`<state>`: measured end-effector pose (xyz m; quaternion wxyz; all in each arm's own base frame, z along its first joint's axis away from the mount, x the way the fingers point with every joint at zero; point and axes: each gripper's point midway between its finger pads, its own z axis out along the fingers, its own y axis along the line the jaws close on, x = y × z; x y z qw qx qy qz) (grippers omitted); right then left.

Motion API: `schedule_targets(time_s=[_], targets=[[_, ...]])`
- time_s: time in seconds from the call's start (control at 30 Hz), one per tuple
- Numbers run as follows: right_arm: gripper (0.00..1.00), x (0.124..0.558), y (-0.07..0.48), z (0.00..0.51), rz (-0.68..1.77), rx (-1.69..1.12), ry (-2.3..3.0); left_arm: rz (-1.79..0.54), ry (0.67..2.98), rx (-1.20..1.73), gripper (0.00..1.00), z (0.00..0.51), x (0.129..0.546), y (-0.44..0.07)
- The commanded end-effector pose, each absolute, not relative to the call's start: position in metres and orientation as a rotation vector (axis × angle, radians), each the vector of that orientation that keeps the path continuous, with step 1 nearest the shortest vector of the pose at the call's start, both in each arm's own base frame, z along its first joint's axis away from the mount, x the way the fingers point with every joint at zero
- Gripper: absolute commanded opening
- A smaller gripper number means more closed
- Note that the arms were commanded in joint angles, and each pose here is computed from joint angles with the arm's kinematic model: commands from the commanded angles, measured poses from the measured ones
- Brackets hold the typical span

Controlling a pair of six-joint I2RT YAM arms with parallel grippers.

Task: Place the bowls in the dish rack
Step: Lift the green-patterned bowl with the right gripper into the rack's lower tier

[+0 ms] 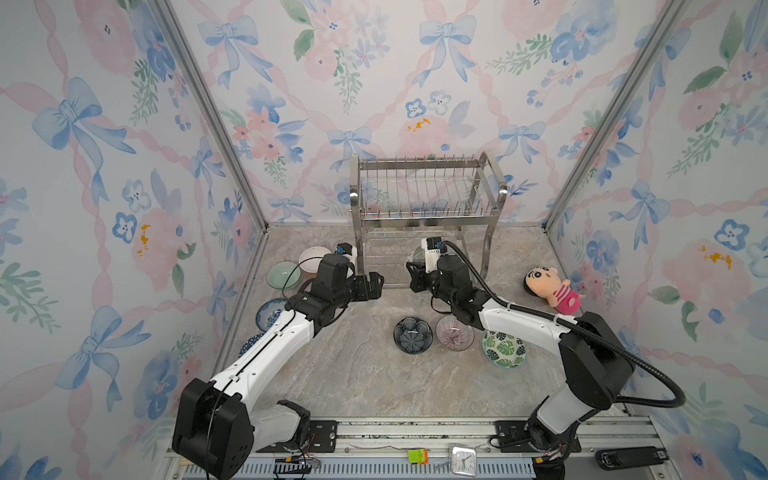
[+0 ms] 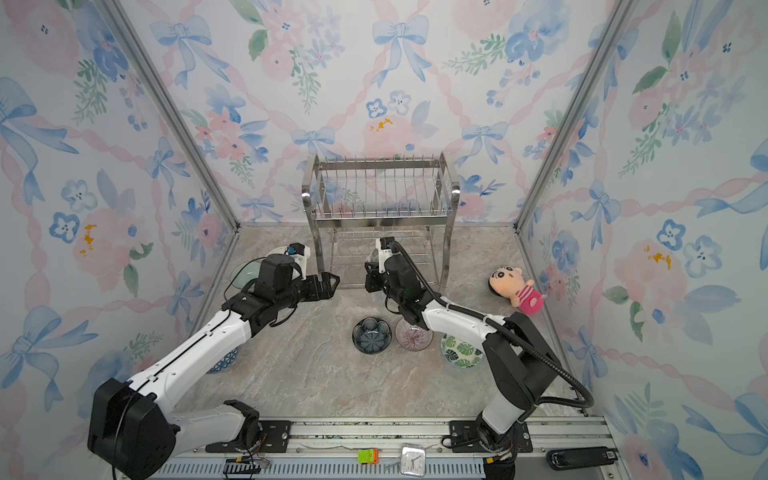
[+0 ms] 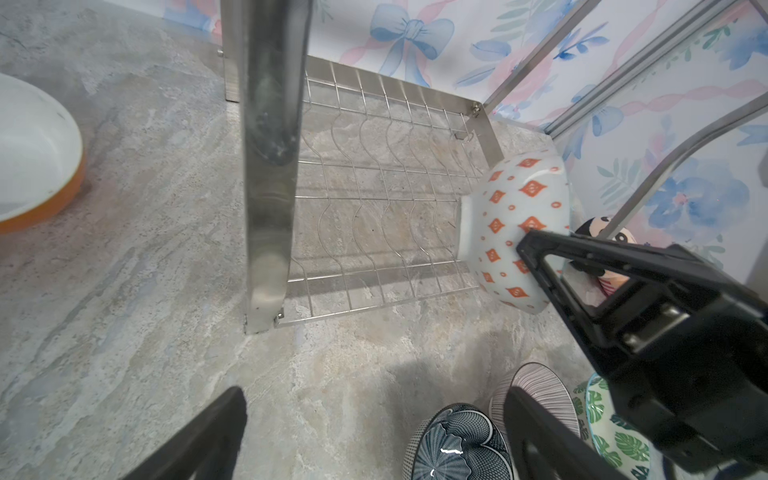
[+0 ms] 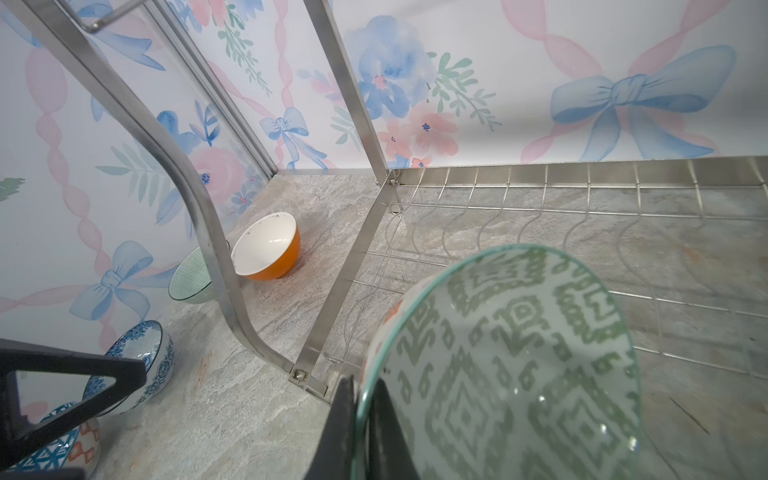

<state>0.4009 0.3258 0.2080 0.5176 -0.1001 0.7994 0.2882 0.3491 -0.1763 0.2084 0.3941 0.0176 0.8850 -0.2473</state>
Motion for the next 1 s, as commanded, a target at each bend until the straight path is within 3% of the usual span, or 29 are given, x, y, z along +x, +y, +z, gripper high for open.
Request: schedule_targets(time_s=[0.0, 0.97], targets=[[0.0, 0.418, 0.339, 0.238, 0.773, -0.217, 1.796, -0.724, 2.274, 0.166, 0.98, 0.207, 0.348, -0.193], [0.0, 0.497, 0.371, 0.213, 1.152, -0.114, 1.635, -0.635, 2.163, -0.066, 0.98, 0.198, 0.345, -0.176]])
